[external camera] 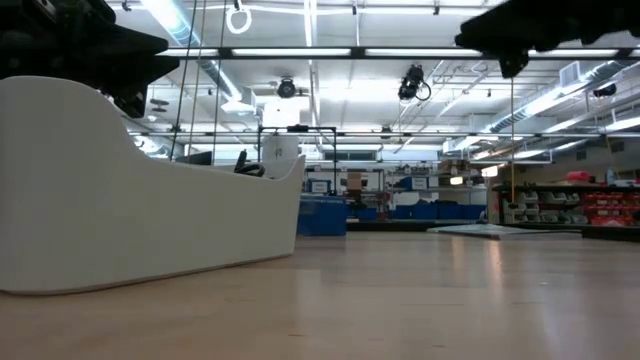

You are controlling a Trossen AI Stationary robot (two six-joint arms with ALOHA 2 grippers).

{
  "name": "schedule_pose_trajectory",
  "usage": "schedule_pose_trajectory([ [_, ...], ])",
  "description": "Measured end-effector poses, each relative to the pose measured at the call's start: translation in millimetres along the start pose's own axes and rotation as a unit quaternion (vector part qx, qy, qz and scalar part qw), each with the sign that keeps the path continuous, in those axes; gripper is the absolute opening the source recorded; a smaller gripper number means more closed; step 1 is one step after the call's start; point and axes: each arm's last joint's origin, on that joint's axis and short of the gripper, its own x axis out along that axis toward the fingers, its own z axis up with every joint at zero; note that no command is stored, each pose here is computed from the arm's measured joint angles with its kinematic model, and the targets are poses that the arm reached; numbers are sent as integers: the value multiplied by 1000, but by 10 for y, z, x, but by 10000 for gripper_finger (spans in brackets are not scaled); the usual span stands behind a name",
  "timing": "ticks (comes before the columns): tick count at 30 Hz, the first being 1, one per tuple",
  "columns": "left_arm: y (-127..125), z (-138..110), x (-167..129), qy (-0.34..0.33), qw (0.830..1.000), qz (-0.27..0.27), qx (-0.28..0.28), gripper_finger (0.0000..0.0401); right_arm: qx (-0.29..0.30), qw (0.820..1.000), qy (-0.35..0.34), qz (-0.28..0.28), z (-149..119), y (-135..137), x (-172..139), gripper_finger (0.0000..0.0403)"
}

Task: Pick and place USB-C Cables
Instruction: Return to Home Position

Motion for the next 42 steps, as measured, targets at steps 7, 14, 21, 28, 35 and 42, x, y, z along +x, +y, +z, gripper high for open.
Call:
schedule_pose_trajectory([
  [7,0,0,-1,0,1000,0,0,133,12,998,-47,36,-308,-181,-46,89],
  [14,0,0,-1,0,1000,0,0,133,18,997,-51,50,-542,-333,-48,55],
  [21,0,0,-1,0,1000,0,0,133,34,996,-65,47,-660,-425,-72,27],
  [28,0,0,0,0,1000,0,0,133,40,991,-92,86,-701,-460,-115,9],
  [35,0,0,0,0,1000,0,0,133,43,989,-104,93,-671,-501,-134,9],
  [42,0,0,0,0,1000,0,0,133,42,991,-96,77,-688,-527,-124,13],
])
